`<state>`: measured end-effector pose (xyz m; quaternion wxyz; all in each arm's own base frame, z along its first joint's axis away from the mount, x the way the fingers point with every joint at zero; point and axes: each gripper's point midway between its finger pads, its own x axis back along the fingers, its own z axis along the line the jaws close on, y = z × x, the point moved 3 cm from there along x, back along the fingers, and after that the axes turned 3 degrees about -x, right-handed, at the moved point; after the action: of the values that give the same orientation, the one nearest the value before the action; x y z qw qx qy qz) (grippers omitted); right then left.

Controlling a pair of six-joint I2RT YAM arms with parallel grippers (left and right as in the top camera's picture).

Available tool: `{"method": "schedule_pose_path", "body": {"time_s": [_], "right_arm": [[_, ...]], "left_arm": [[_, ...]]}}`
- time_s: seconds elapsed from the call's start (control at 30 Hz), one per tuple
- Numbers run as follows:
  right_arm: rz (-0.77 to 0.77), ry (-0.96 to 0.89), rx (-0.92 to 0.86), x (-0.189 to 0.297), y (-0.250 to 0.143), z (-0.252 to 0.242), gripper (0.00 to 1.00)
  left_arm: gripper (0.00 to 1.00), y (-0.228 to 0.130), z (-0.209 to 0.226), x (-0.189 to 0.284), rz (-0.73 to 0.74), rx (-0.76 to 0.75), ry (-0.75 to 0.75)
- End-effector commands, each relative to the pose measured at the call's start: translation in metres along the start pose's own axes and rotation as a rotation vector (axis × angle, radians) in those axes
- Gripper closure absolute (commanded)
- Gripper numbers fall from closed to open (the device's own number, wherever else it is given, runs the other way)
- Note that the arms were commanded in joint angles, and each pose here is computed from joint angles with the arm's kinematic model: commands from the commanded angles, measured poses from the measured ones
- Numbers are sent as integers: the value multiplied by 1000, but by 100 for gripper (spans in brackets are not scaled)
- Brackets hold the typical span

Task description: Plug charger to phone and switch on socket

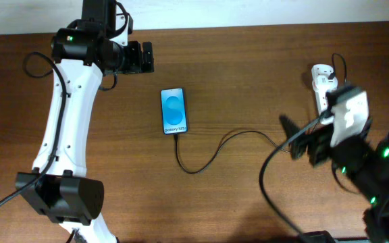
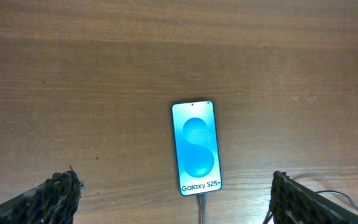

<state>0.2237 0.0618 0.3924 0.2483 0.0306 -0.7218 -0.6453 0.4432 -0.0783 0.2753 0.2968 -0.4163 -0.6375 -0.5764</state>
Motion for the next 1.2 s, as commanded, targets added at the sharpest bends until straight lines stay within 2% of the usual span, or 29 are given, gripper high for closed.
{"method": "schedule_pose_path", "body": {"time_s": [0.0,0.13,0.2,0.33,0.53,0.9,1.17], "right_arm": [[-124,13,45,2,-35,10,1],[-348,-44,72,-7,-78,10,2],[-421,-61,-55,-12,-96,5,1],[-506,-109,-62,-19,-118,-1,2],[-539,-183,-71,-20,-137,-9,1],[-649,-207,-54,-13,-142,-9,1],[-641,-201,-56,-19,-151,-9,2]], "left_arm": [[1,2,3,5,-12,2,6],[0,2,3,5,-12,2,6],[0,2,3,5,-12,2,6],[1,2,3,5,-12,2,6],[1,2,3,5,-12,2,6],[1,2,3,5,-12,2,6],[0,2,3,5,-12,2,6]]}}
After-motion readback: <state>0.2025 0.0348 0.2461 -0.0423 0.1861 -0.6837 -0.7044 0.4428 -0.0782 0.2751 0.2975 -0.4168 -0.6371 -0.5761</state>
